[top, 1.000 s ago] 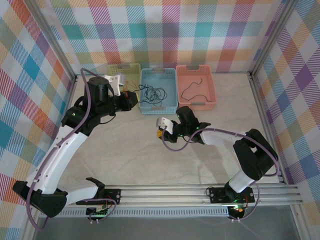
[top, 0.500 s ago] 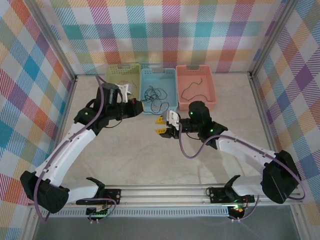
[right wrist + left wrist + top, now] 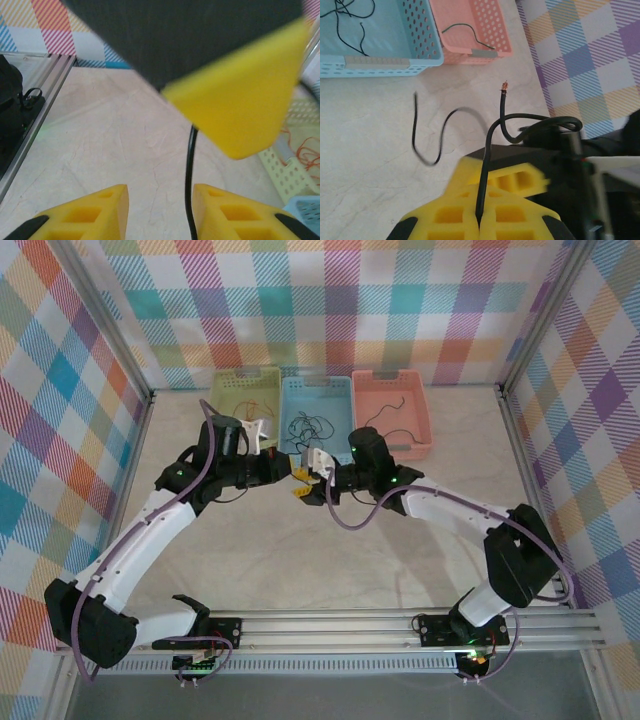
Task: Untangle the cables
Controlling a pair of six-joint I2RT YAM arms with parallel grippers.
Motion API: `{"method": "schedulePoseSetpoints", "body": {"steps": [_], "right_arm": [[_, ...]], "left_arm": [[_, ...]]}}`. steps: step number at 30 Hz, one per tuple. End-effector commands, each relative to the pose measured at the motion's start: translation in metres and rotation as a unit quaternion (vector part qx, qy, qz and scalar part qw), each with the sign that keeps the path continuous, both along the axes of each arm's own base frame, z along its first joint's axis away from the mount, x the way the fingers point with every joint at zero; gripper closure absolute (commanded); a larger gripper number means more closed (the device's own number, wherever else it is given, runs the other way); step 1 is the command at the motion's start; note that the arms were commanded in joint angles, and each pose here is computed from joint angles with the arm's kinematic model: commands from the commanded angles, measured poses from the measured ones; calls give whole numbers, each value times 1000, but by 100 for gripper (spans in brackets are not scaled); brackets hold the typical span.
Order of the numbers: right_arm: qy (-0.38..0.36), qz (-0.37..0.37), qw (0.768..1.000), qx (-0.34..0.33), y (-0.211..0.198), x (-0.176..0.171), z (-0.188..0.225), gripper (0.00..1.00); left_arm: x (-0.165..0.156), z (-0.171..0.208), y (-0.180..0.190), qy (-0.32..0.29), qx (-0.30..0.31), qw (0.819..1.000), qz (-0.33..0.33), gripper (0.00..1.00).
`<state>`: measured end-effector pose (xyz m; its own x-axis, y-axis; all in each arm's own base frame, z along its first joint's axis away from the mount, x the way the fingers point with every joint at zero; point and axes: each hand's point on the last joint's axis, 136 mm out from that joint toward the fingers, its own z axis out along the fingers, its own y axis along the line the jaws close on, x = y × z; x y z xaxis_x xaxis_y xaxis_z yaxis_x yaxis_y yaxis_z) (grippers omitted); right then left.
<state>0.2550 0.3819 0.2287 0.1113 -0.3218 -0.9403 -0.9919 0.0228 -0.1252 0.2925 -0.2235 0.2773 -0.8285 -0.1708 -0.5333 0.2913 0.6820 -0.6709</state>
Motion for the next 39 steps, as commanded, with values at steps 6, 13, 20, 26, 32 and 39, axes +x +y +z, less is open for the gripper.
{"method": "schedulePoseSetpoints", "body": {"steps": [6,13,20,26,32,39], "right_arm": [[12,9,999,-34,-3,-8,-34,73],[30,-10,997,-72,-18,-14,-81,79],[31,-26,995,-94,-25,-13,-103,86],[22,-30,996,-84,-25,-12,-97,97],[19,-44,994,-94,-30,-9,-106,100],[30,-43,991,-127,-34,-9,-131,100]], "left_arm": [[-6,36,0,-42,-37,998,-5,100],[-7,60,9,-72,-32,997,14,100],[-9,75,22,-98,-20,994,37,100],[-6,64,26,-92,-10,994,51,100],[10,53,52,-78,-10,989,127,88],[46,63,80,-76,-112,972,190,96]]}}
